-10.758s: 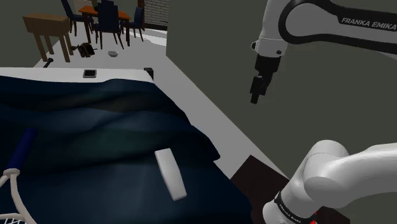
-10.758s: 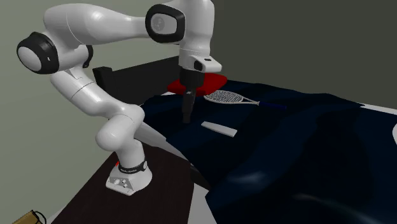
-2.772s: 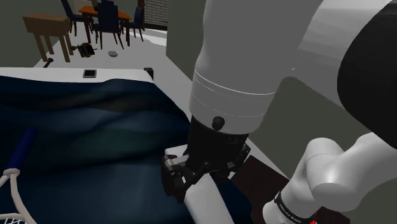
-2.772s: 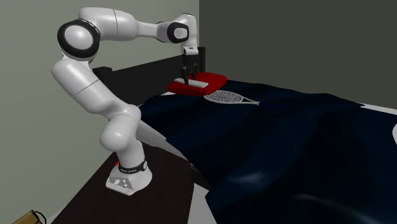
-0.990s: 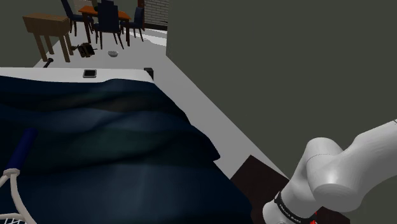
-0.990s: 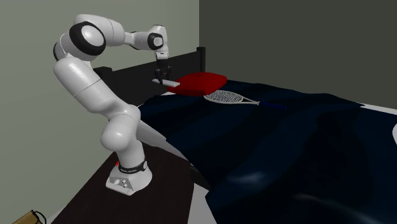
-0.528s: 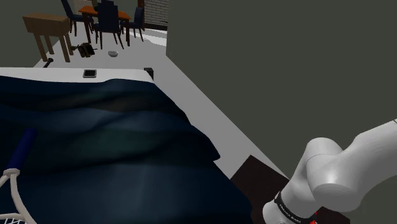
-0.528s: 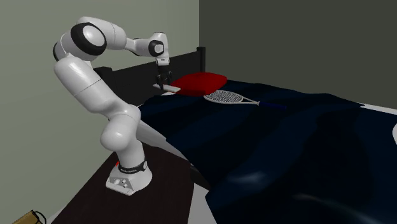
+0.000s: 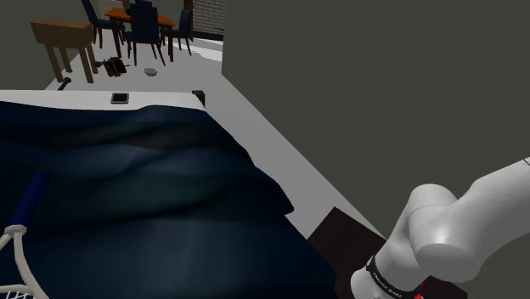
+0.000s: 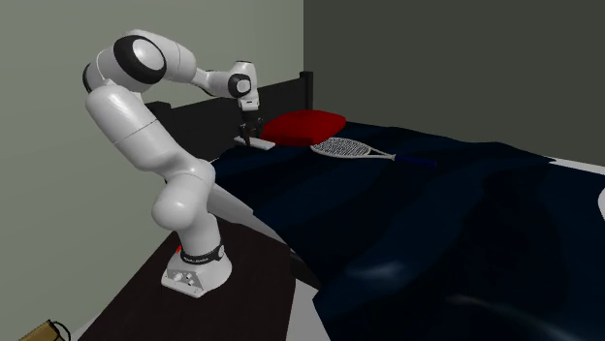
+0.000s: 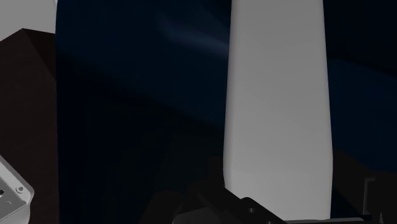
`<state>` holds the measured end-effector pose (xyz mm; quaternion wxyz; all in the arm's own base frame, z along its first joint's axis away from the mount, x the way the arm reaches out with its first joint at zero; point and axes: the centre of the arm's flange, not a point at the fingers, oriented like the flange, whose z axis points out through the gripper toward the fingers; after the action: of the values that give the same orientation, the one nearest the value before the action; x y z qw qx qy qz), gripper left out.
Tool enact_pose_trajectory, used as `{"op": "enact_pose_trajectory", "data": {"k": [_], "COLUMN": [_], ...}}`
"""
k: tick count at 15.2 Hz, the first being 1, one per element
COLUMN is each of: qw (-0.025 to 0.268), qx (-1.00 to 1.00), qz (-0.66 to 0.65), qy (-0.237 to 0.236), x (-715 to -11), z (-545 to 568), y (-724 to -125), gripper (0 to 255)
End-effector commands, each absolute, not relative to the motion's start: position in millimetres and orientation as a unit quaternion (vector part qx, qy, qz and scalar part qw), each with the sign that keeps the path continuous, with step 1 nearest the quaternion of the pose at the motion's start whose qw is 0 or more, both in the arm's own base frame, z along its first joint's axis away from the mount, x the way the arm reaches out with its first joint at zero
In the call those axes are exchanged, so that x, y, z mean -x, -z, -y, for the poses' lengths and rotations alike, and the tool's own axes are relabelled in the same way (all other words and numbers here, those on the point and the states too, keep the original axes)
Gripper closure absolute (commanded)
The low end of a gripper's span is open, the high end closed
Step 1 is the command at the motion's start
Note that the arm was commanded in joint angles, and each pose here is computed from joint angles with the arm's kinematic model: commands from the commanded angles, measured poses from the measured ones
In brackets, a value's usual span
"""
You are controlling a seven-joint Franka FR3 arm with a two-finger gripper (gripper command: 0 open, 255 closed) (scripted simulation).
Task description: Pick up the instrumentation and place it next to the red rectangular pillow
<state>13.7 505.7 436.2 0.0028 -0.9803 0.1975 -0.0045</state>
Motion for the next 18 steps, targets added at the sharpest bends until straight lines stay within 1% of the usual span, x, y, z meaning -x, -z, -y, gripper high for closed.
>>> {"op": "enact_pose_trajectory", "data": {"k": [1,18], "qw": [0.003,0.003], "qx": [0.980,0.980], "qz": [-0.198,-0.198], "qy": [0.005,0.005], "x": [-13,-13], "z": [-506,-506], "y": [-425,-340], "gripper": [255,255]}}
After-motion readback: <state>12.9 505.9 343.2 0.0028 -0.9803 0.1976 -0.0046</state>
